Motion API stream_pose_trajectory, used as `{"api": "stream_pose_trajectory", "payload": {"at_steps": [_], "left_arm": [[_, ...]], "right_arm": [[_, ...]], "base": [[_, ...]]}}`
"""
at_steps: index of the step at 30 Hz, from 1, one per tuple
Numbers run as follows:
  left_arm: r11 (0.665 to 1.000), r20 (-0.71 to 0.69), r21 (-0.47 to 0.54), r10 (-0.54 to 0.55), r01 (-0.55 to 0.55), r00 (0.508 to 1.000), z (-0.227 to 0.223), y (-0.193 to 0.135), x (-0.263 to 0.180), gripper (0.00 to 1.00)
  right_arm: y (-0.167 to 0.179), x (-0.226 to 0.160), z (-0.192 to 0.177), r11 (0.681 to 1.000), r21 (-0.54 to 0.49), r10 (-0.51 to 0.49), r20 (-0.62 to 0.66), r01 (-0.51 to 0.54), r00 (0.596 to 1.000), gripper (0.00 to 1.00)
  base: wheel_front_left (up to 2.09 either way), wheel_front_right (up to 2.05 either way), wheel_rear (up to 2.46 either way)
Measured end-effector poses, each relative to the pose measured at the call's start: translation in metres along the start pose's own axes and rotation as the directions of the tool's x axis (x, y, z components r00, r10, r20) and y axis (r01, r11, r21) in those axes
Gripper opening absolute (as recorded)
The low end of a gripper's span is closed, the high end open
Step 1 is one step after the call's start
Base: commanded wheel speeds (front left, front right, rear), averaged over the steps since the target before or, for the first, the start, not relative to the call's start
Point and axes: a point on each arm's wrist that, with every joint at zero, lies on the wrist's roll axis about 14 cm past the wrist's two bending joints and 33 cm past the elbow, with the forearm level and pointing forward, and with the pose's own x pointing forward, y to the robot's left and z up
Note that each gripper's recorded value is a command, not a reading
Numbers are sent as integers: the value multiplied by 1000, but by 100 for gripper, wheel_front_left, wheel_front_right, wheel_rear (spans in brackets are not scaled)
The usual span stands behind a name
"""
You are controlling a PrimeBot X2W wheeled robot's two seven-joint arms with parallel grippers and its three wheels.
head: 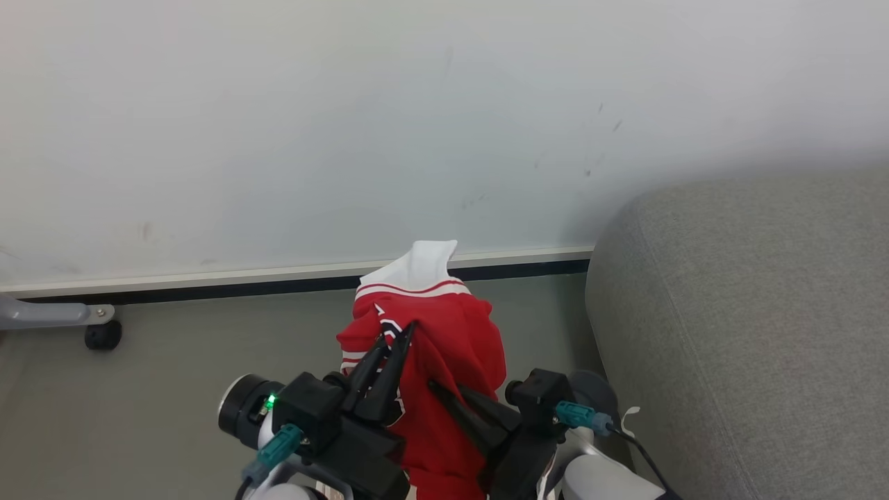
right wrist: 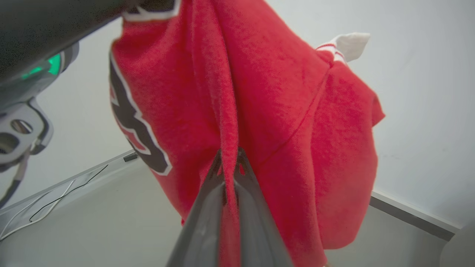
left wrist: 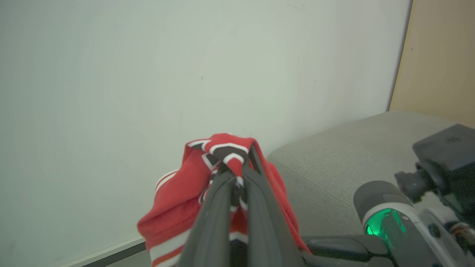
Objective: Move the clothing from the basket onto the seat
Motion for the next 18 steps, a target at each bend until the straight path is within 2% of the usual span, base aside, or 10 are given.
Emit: {"api": "stream_pose_trajectory", "payload": {"at_steps": [3,4,5,8,9,10,11,18], "left_arm": [[1000,1,-9,19,-19,1000,0,6,0,0],[1000,-2,-9,29,-29,1000,-1,9,0,4],[999,-4,-9,44,-44,999,-2,13,-1,28],[998,-20,-15,66,-67,998,-7,20,-3,56],[997,-26,-17,70,-71,997,-9,22,-4,71],[997,-34,-24,72,-73,997,-12,22,-4,82],[996,-50,-47,74,-77,996,-18,22,-5,100],[993,-87,-62,92,-97,992,-33,25,-7,100]], "right_arm": [[-8,1,2,1000,-2,-18,1,18,1000,0],[-10,1,3,1000,-1,-24,0,24,1000,0],[-12,1,4,1000,-3,-28,2,28,1000,0],[-24,0,8,998,1,-63,9,63,998,0],[-28,-1,9,997,0,-77,11,77,997,0],[-33,-1,10,996,0,-91,15,91,996,0],[-42,-4,12,993,3,-119,21,119,993,0],[-77,-18,20,971,6,-240,42,240,970,0]], "base": [[0,0,0],[0,0,0],[0,0,0],[0,0,0],[0,0,0],[0,0,0],[0,0,0],[0,0,0]]}}
